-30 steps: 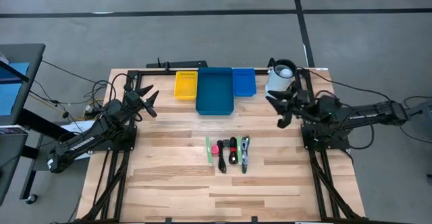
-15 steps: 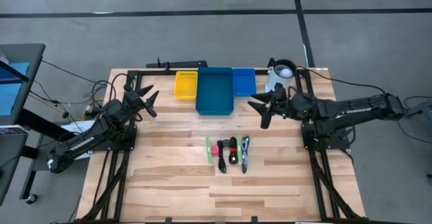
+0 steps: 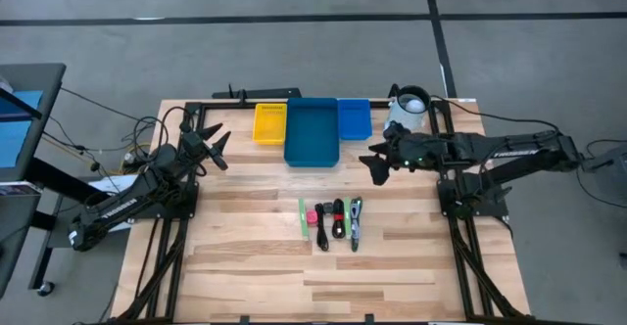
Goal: Pick and place items into bin
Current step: Put the right white card reader box into the blue bin
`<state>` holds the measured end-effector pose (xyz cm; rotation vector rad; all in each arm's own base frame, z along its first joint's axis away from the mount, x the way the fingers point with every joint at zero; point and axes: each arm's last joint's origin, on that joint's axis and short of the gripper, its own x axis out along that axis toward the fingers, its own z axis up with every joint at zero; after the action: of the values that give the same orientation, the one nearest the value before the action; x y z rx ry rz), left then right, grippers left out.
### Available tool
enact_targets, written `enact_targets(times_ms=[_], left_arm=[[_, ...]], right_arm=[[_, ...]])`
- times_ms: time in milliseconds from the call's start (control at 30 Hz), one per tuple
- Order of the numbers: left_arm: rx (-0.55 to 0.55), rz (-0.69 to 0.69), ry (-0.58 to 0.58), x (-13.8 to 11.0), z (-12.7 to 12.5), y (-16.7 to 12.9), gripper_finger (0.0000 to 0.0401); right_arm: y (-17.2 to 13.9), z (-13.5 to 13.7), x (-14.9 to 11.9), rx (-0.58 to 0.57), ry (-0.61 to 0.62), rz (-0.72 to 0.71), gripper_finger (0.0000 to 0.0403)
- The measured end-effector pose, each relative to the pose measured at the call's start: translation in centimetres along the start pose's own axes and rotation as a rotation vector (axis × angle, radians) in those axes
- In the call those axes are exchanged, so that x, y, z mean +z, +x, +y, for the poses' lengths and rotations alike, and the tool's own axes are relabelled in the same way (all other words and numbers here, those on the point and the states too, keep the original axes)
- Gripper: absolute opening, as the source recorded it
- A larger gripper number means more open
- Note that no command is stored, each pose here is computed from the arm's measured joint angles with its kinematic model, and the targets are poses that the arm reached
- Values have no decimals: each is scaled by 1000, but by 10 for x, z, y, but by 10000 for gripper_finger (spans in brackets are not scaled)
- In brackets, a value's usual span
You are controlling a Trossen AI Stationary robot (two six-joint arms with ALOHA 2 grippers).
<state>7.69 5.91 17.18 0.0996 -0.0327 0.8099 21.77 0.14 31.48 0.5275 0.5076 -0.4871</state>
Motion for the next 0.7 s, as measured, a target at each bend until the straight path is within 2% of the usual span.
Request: enact_targets(times_ms=[467,700], left_arm=[[0,0,1,0,0,0,166],[0,0,3,0,0,0,166]], right_arm=[[49,17,-18,2,147,339,249],[65,20,-28,0,201,444,249]])
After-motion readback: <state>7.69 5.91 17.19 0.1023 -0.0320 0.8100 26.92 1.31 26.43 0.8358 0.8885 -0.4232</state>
